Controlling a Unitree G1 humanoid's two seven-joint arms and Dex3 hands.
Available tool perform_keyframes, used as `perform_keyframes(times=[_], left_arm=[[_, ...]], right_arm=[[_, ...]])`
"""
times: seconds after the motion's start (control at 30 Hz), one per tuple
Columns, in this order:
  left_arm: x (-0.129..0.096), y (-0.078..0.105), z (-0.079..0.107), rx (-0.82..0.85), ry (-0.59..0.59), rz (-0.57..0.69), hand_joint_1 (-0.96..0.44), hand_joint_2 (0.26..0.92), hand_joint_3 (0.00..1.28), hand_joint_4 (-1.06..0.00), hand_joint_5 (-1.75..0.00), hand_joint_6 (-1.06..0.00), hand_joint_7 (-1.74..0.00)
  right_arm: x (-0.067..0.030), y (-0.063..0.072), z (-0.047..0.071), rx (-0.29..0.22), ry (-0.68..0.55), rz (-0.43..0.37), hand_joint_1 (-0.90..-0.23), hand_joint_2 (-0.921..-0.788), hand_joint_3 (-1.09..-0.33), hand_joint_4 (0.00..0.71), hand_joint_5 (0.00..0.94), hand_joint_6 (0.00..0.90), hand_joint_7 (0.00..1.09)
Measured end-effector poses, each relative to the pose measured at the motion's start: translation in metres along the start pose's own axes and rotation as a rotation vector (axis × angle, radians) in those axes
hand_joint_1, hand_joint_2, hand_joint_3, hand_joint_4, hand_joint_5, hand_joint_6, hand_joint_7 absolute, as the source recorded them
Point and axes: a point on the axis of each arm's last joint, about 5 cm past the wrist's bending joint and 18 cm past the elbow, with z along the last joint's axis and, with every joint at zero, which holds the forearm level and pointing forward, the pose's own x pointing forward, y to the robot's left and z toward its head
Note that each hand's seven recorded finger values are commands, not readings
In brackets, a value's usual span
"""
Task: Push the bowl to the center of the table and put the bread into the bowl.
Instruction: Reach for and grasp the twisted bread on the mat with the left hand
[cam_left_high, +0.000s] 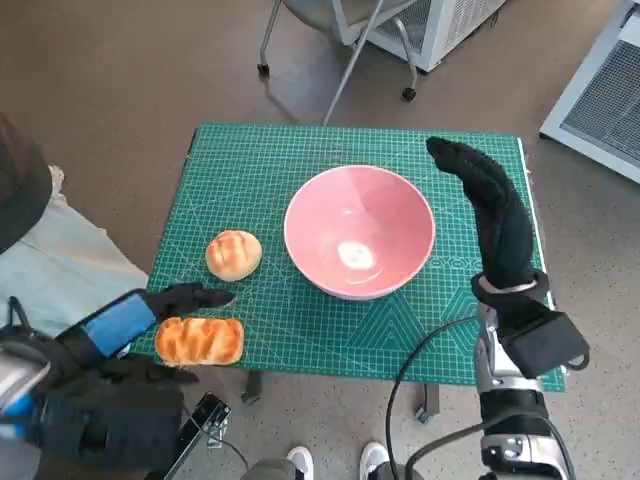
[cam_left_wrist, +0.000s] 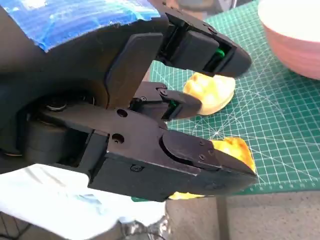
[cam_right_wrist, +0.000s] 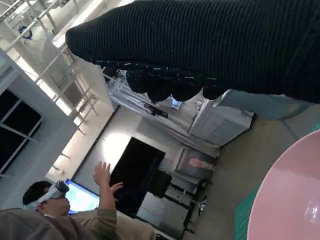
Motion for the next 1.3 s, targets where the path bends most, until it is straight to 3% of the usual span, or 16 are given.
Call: perform_keyframes(times=[0.5, 1.03, 1.3], left_arm=[[0.002, -0.015, -0.001, -0.011, 0.011, 0.019, -0.33, 0.665, 0.0, -0.18, 0.0, -0.3, 0.0], [0.028, -0.042, -0.007, -0.014, 0.114, -0.045, -0.24, 0.672, 0.0, -0.18, 0.0, -0.32, -0.01], [0.047, -0.053, -0.01, 0.023, 0.169, -0.094, -0.14, 0.719, 0.02, -0.25, -0.02, -0.39, -0.03]], right_arm=[[0.0002, 0.0, -0.001, 0.006, 0.012, 0.004, -0.567, -0.921, -0.895, 0.29, 0.146, -0.001, 0.89], [0.0006, -0.001, 0.0, 0.019, 0.007, 0.024, -0.57, -0.921, -0.895, 0.281, 0.169, -0.001, 0.9], [0.0009, -0.001, 0.0, 0.02, 0.007, 0.027, -0.57, -0.921, -0.894, 0.274, 0.182, -0.001, 0.9]])
